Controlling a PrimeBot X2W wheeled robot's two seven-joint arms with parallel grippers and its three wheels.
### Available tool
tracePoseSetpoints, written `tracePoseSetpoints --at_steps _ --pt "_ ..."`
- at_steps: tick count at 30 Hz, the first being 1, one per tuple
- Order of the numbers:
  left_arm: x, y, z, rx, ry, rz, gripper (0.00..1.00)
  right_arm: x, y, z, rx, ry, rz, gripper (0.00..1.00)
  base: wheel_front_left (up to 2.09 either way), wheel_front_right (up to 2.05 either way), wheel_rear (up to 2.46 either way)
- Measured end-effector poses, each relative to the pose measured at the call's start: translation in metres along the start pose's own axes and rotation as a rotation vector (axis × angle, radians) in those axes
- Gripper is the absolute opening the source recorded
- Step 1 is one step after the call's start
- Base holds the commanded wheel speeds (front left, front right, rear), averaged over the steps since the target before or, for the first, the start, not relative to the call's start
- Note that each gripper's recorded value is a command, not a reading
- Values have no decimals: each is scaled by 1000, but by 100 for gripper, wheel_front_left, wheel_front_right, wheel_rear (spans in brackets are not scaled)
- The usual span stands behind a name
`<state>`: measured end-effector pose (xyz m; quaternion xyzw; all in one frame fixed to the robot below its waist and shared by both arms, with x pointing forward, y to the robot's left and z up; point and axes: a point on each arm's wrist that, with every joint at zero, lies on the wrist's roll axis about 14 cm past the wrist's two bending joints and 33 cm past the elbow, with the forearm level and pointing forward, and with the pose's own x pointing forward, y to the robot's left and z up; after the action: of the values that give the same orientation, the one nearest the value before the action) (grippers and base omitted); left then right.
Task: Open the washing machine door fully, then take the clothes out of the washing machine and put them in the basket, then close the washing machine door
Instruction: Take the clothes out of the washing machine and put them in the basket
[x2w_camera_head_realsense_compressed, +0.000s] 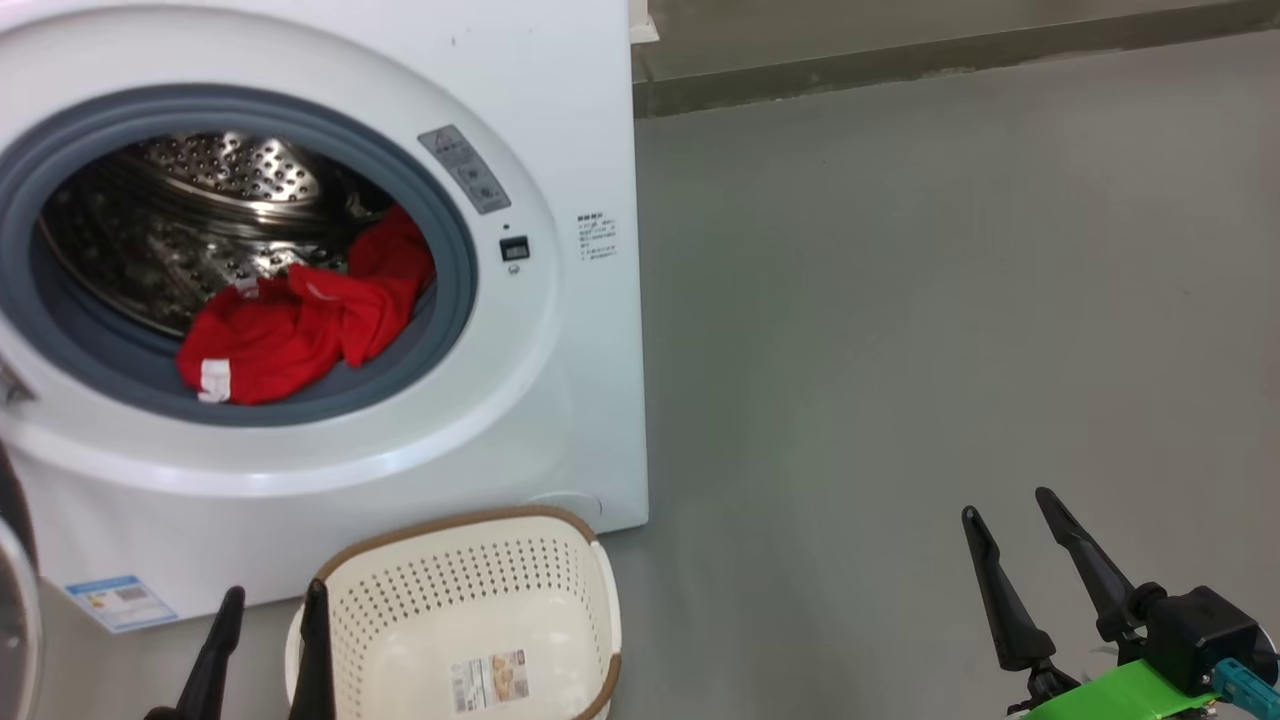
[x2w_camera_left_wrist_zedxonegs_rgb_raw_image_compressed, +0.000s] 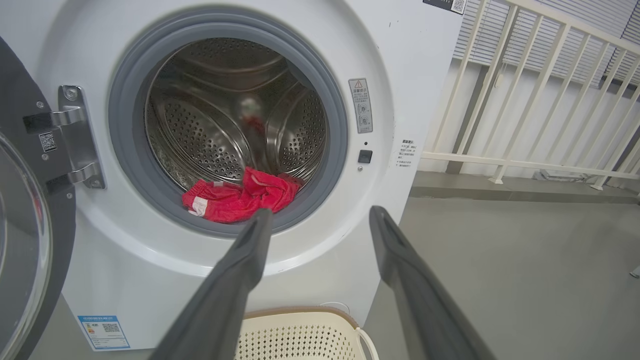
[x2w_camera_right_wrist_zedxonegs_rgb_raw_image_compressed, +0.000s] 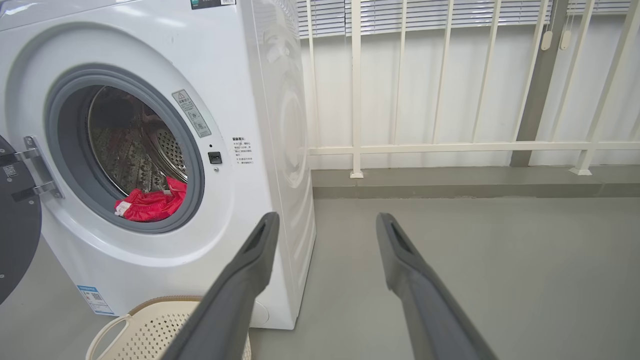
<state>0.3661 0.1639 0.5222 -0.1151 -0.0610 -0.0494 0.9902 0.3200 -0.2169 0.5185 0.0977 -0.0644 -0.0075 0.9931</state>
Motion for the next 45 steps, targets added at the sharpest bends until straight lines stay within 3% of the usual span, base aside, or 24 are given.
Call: tracePoseSetpoints --at_steps 10,45 --pt "1 0 2 -10 -8 -6 100 1 2 -3 0 9 8 100 89 -87 -1" --pt "-2 16 -12 -24 36 37 100 9 15 -12 8 37 52 100 0 0 0"
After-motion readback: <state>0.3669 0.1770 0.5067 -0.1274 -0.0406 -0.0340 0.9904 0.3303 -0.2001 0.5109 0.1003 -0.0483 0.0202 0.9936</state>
